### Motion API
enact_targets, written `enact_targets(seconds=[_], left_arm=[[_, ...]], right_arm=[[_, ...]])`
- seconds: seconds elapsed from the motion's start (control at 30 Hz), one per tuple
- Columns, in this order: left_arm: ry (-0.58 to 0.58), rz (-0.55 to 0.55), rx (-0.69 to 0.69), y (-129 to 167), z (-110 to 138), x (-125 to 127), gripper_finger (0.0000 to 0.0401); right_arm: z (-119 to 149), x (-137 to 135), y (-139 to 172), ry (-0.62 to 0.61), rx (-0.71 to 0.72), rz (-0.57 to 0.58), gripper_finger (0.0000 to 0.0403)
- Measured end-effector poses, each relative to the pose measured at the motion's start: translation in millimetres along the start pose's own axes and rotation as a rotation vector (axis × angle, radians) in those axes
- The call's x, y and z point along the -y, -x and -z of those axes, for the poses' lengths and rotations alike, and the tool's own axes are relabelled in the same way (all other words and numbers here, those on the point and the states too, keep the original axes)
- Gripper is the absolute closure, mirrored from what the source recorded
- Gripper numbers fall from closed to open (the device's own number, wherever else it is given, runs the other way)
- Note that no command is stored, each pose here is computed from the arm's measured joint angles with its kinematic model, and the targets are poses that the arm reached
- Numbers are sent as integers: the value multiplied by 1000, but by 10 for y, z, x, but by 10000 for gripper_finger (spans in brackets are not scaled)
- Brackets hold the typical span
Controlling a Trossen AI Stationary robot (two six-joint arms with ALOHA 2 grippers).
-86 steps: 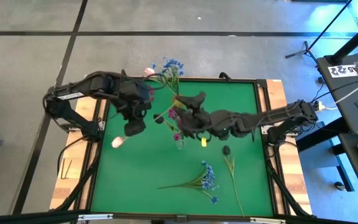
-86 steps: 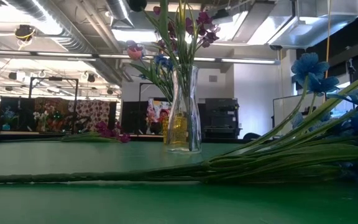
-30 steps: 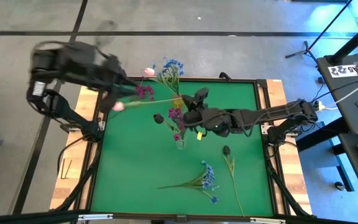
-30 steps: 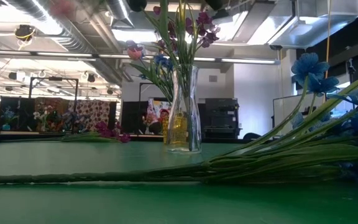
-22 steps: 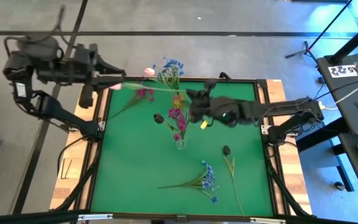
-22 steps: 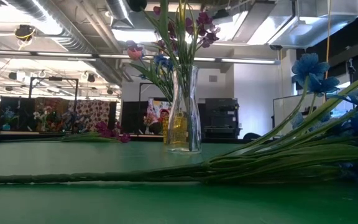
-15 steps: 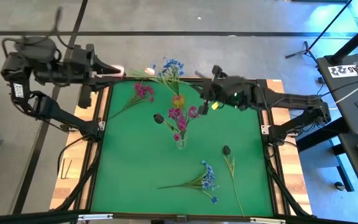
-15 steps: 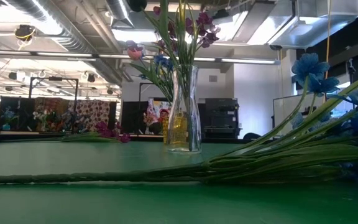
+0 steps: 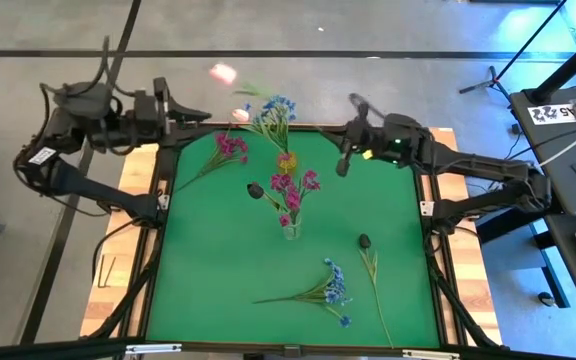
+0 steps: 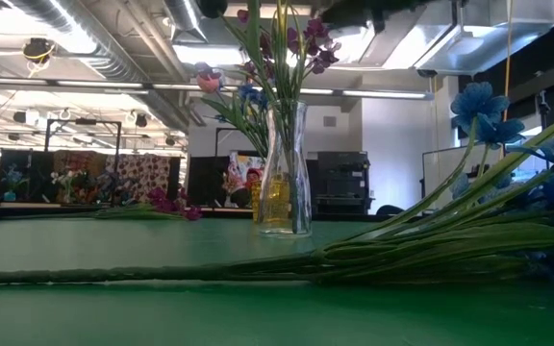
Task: Sort flowers into vase by color
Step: Put the pink flower into the yellow vase
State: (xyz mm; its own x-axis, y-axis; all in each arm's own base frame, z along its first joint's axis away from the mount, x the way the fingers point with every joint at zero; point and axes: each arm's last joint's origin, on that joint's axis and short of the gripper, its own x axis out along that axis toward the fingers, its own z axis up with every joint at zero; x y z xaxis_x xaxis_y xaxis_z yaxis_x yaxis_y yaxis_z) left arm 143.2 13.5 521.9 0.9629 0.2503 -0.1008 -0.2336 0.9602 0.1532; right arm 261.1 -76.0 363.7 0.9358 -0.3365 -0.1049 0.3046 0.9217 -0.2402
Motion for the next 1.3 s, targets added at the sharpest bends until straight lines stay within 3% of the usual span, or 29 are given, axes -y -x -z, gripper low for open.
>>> enact_targets(seconds=[0.27,0.43,0.67,0.83,0.93,1.13,1.3], left_arm=[[6,-8,78,-82,544,91,276],[-33,-46,147,-278,868,135,276],[-38,-131,134,-552,1250,65,276],[33,-154,143,-681,1414,-46,276],[81,-143,210,-754,1388,-119,273],[121,-131,298,-1029,1407,-176,254],[123,-136,313,-1246,1483,-186,230]], right_arm=[[559,215,163,-171,316,-48,393],[900,221,71,-229,294,-49,393],[1151,174,-185,-272,274,-105,393],[1183,153,-255,-303,339,-178,393],[1156,131,-272,-309,355,-215,393],[921,-37,-342,-294,395,-286,393],[770,-192,-438,-243,324,-292,393]])
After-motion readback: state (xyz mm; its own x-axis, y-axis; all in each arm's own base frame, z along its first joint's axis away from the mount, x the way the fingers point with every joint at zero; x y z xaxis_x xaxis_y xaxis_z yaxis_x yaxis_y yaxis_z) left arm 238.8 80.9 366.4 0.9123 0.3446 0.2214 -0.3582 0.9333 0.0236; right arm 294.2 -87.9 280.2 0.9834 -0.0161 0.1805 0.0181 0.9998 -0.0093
